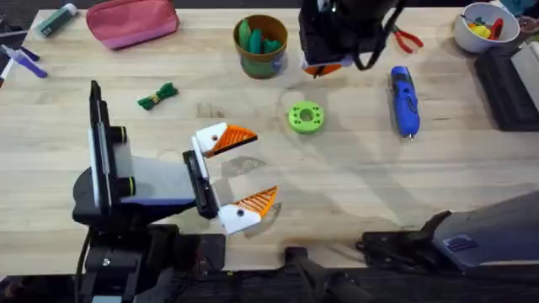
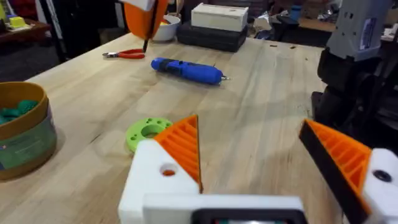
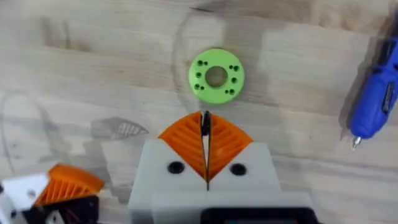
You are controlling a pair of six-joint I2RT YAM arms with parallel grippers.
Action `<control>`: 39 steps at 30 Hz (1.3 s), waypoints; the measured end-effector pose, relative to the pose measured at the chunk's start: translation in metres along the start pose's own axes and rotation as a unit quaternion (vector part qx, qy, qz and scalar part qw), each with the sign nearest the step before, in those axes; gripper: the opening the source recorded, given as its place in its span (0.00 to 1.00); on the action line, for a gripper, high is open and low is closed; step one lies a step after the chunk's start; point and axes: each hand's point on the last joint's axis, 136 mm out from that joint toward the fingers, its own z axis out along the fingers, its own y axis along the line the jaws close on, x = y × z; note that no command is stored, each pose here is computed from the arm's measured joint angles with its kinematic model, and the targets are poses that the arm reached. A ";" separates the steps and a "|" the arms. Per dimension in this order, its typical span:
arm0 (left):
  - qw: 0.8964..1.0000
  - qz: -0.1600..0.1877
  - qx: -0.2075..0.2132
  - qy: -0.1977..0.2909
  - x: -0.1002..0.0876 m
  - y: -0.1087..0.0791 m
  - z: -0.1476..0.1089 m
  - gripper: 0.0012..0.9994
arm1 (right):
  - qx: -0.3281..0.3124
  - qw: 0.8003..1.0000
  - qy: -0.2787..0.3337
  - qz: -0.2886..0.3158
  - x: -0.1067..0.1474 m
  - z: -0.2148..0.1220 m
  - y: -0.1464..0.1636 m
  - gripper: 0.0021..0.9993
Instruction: Pick up the gripper from the table and insert it into the empty holder that is missing its gripper. Then pick up a screw, insert it into the mounting hole, and use the screwdriver to tighten it. Finally, clean up the table by picking up the vegetable and placing it into the bucket.
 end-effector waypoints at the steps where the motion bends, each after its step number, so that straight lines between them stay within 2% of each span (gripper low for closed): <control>1: 1.000 0.000 0.000 0.000 0.000 0.000 0.000 0.99 | -0.009 1.000 -0.006 -0.016 0.001 -0.006 0.003 0.00; 6: 1.000 0.000 0.000 0.000 0.000 0.000 0.000 0.99 | -0.045 0.996 -0.035 -0.075 0.008 -0.039 0.007 0.00; 12: 1.000 0.000 0.000 0.000 0.000 0.000 0.000 0.99 | -0.061 0.991 -0.064 -0.103 0.015 -0.059 0.001 0.00; 23: 1.000 0.000 0.000 0.000 0.000 0.000 0.000 0.99 | -0.107 0.973 -0.011 -0.203 0.049 -0.054 0.019 0.00; 31: 1.000 0.000 0.000 0.000 0.000 0.000 0.000 0.99 | -0.105 0.965 0.033 -0.239 0.066 -0.064 0.023 0.00; 39: 1.000 0.000 0.000 0.000 0.000 0.000 0.000 0.99 | -0.112 0.941 0.056 -0.313 0.070 -0.064 0.062 0.00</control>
